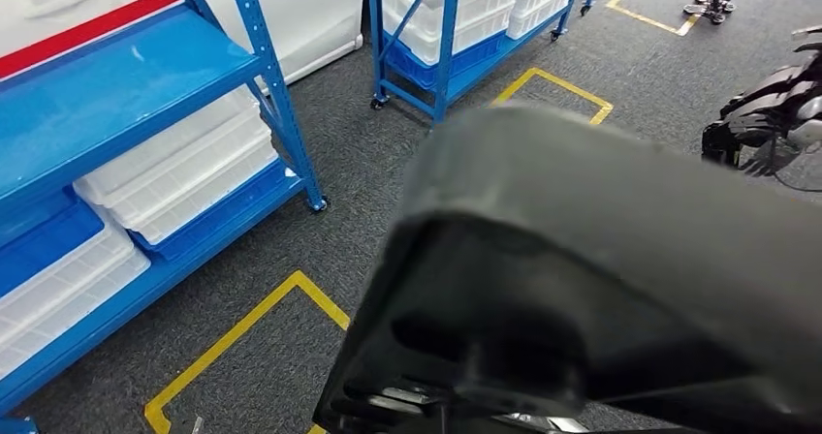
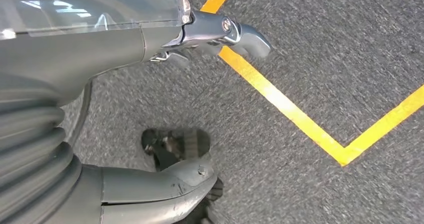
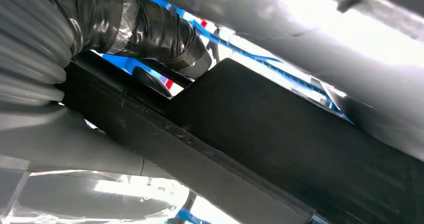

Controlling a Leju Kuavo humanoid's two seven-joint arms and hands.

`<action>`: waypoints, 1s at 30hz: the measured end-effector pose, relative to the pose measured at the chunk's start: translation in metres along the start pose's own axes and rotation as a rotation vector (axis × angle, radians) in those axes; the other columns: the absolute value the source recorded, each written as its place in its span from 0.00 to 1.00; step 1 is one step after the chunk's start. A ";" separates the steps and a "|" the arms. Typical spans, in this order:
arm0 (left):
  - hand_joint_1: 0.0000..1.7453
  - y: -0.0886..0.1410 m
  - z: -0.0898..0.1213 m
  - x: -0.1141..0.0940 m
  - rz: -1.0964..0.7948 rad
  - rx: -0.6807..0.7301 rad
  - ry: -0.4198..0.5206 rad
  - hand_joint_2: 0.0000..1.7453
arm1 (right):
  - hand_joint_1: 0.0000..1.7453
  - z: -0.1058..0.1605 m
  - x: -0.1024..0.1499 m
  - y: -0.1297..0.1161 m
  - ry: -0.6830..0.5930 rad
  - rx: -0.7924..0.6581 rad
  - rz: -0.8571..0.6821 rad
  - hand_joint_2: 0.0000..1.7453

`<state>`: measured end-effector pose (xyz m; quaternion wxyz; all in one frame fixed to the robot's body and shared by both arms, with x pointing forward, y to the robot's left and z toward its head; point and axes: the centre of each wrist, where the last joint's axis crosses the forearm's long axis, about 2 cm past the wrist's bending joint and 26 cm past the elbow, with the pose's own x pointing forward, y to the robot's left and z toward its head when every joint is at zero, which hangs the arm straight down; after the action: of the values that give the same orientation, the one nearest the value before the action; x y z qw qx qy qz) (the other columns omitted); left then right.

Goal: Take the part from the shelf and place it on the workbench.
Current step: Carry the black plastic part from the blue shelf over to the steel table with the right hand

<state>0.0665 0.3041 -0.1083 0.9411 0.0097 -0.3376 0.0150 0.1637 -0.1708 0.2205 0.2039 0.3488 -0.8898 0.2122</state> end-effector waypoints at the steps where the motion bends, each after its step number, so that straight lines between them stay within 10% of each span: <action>1: 0.00 0.001 0.001 -0.002 -0.001 0.001 0.004 1.00 | 1.00 -0.001 0.000 0.000 -0.003 -0.003 -0.001 1.00; 30: 0.00 0.035 -0.005 0.011 -0.032 0.064 -0.039 1.00 | 1.00 -0.018 -0.005 0.000 -0.069 0.021 0.016 1.00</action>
<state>0.0769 0.3398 -0.1046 0.9336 0.0454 -0.3553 0.0105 0.1711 -0.1584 0.2324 0.1678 0.3510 -0.8968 0.2110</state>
